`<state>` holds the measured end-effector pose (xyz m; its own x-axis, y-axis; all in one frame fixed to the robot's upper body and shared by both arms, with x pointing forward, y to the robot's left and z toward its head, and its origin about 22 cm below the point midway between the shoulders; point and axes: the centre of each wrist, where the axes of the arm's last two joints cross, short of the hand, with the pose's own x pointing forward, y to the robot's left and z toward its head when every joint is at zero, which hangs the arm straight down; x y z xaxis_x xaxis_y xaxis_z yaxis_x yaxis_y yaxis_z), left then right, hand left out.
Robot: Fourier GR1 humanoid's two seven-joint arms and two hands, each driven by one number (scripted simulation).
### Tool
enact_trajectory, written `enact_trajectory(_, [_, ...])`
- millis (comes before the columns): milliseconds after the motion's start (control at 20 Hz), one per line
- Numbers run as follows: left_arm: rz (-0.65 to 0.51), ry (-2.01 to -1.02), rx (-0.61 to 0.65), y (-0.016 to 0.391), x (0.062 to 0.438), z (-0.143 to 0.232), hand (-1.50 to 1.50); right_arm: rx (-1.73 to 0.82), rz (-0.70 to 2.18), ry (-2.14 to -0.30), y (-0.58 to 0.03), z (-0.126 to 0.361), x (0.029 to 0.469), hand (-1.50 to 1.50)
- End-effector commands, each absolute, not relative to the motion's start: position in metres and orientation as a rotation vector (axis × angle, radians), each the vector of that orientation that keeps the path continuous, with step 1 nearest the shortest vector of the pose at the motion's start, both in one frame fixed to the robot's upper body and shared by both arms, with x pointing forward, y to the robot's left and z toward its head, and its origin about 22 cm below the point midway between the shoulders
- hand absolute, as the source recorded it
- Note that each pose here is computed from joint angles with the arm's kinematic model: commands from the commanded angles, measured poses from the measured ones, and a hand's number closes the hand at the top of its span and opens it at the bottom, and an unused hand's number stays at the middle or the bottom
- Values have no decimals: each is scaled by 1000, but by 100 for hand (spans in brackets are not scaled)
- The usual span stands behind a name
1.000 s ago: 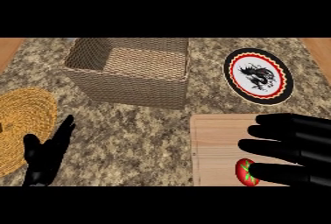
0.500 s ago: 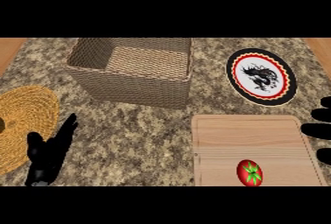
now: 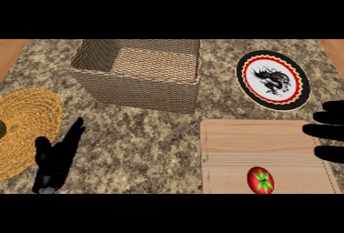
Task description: Pick the tomato from the cutting board and place it in the basket
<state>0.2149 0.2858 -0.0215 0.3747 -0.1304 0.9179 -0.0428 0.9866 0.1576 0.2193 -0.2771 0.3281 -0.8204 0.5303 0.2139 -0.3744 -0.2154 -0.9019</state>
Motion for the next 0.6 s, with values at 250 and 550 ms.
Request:
enact_trajectory(250, [-25,-1000,161,286,193,-58,0,-27,2083,-1495,-266,278,216,-150])
enact_trajectory(550, [-28,-1023,155,298,203,-46,0,-70,2086,-1482,-256,243,211,-150])
